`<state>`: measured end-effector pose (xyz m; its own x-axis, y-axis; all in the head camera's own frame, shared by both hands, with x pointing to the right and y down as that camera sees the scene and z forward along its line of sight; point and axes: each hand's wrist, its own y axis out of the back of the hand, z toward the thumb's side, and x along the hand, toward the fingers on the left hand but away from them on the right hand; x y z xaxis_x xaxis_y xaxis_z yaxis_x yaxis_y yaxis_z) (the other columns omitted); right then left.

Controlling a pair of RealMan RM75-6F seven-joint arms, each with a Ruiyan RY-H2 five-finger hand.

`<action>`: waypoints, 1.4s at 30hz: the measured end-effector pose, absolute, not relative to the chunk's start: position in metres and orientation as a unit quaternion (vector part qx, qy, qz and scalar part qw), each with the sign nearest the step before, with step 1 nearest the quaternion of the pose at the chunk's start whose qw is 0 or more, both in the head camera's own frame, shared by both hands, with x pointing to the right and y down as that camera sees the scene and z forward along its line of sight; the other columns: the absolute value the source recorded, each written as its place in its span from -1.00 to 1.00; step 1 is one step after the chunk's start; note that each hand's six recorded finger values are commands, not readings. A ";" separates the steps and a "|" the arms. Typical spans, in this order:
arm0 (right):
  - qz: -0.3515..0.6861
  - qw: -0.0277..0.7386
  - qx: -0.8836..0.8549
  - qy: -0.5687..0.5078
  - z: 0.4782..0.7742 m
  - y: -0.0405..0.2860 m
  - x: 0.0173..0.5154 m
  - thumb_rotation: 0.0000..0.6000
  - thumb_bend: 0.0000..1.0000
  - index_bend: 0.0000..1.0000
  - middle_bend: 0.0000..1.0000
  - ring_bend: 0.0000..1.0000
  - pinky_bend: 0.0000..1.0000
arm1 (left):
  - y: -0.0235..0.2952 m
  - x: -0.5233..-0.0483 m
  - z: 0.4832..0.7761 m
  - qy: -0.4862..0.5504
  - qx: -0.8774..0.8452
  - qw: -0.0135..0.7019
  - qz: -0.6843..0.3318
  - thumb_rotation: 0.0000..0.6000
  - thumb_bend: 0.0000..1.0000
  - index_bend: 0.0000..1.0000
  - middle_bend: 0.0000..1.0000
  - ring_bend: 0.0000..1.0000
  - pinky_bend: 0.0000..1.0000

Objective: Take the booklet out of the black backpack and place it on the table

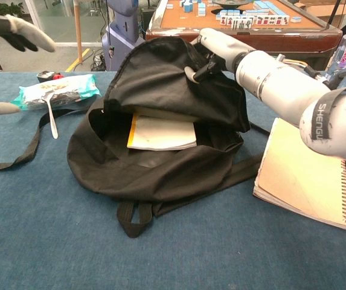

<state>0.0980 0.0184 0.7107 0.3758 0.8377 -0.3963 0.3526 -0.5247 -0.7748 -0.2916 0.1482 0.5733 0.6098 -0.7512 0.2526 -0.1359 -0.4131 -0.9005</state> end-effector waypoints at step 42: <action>0.437 0.289 -0.762 -0.380 0.731 0.002 0.087 1.00 -0.05 0.24 -0.21 -0.46 -0.52 | 0.119 -0.188 0.733 0.158 -0.786 0.500 -0.328 1.00 -0.61 -0.31 -0.32 -0.35 -0.45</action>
<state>0.0874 0.0023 0.7310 0.3277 0.8325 -0.4466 0.3268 -0.5435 -0.7732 -0.1878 0.1191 0.7332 0.7350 -0.5766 0.3568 0.0790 -0.4499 -0.8896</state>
